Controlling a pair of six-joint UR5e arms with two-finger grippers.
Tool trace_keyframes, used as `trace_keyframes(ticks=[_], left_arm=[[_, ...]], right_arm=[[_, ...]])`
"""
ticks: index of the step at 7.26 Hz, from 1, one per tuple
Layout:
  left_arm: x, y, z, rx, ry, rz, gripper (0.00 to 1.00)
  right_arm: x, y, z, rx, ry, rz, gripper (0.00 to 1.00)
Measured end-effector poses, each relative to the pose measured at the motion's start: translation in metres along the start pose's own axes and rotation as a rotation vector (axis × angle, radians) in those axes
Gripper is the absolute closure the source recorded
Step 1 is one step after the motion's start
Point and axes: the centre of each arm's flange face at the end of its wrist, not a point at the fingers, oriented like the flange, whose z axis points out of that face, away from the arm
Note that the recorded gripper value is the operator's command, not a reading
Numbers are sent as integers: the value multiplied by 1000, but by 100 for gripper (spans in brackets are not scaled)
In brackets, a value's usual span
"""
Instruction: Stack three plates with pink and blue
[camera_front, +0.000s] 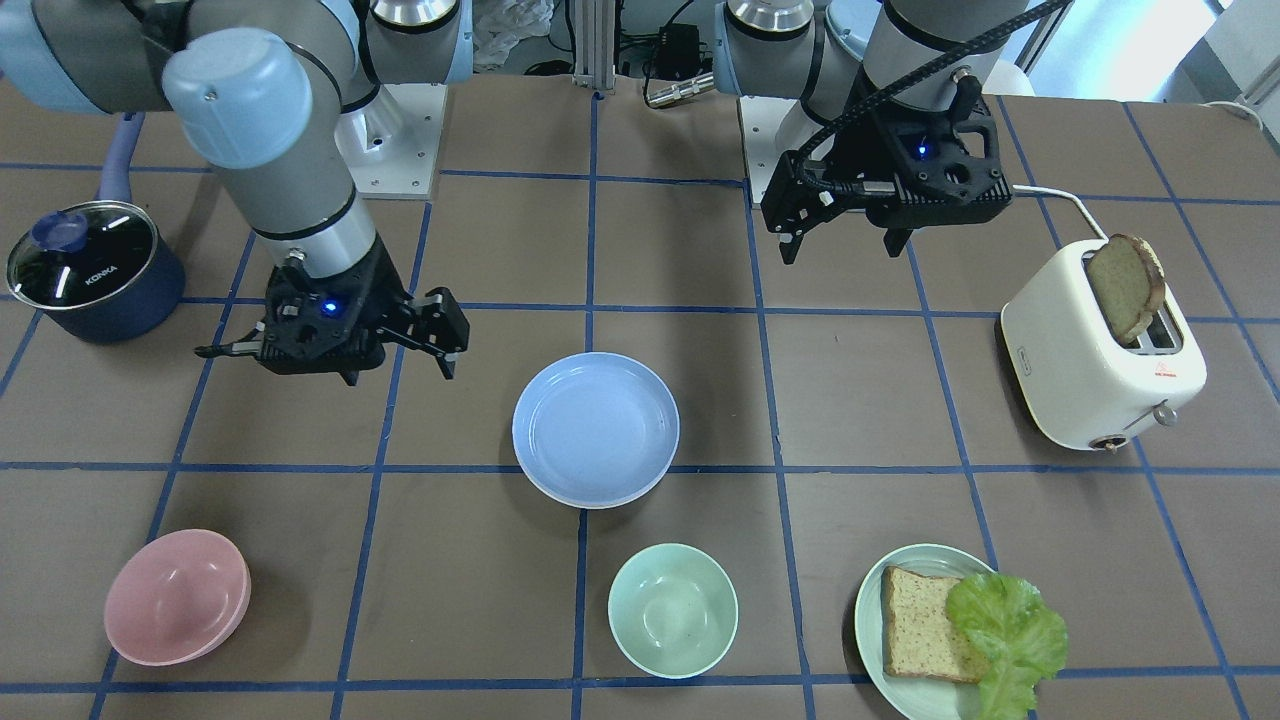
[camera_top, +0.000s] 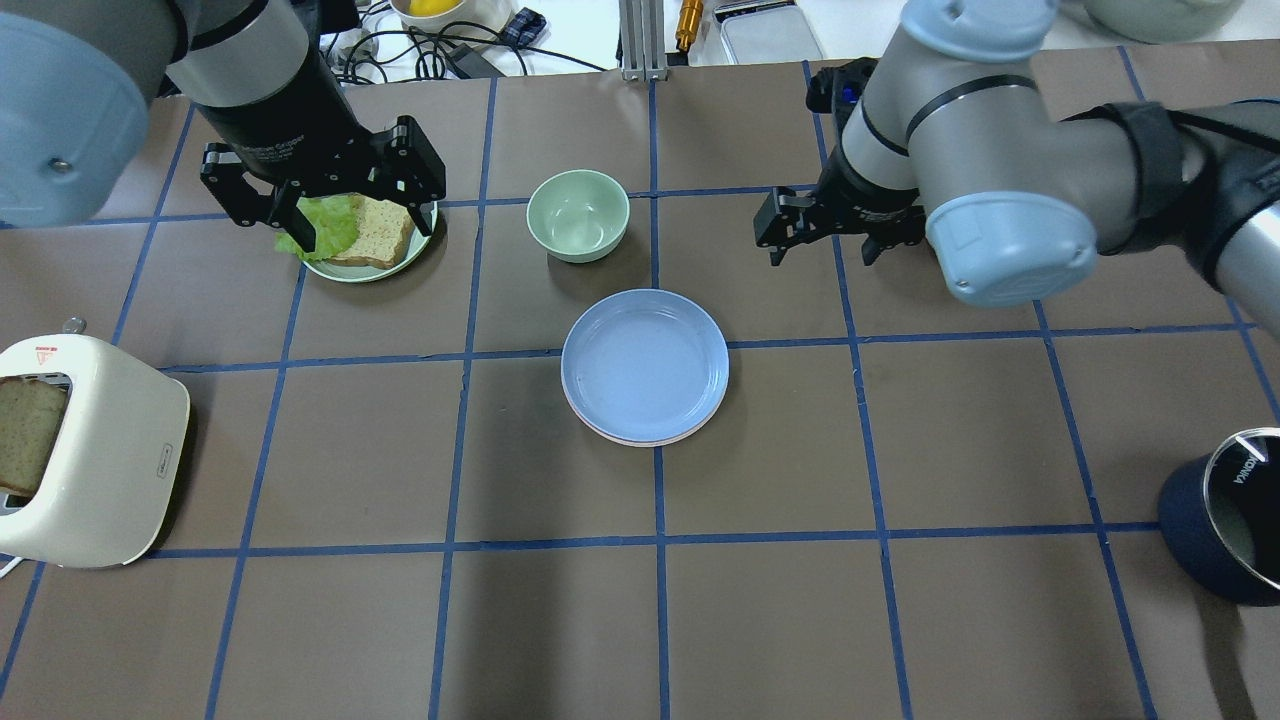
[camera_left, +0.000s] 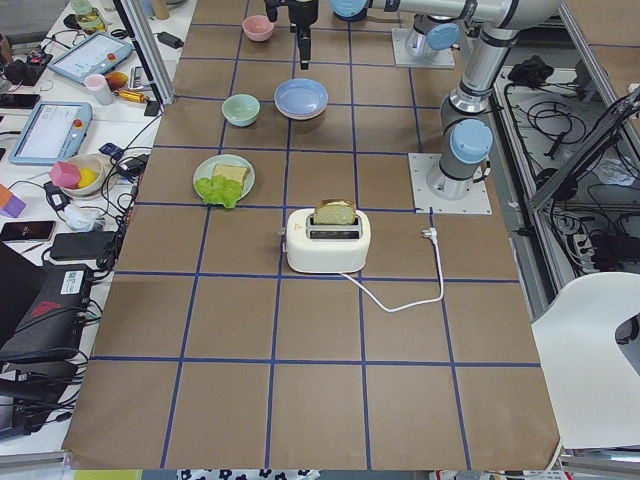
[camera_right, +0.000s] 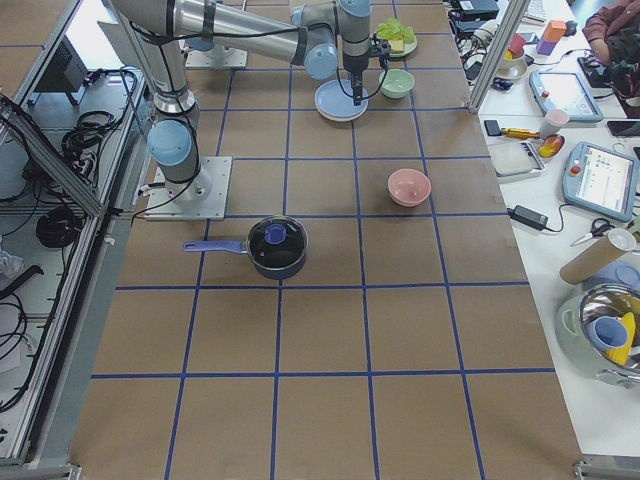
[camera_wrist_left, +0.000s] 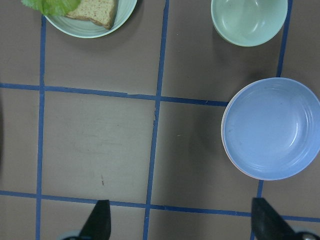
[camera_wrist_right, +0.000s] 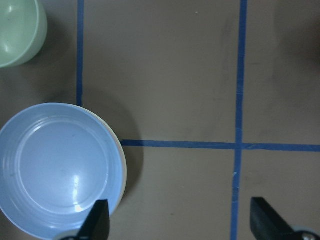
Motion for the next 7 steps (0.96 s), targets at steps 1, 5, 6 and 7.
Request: trace_keyframes(ticks=[1, 5, 6, 7], left_arm=[[0, 0, 0, 0, 0, 0, 0], [0, 0, 1, -1, -1, -1, 0], [0, 0, 1, -1, -1, -1, 0], [0, 0, 1, -1, 0, -1, 0]], right_arm=[[23, 9, -19, -24, 38, -25, 0], [63, 24, -98, -111, 87, -11, 0], [62, 23, -119, -122, 83, -5, 0], [59, 23, -136, -121, 71, 3, 0]])
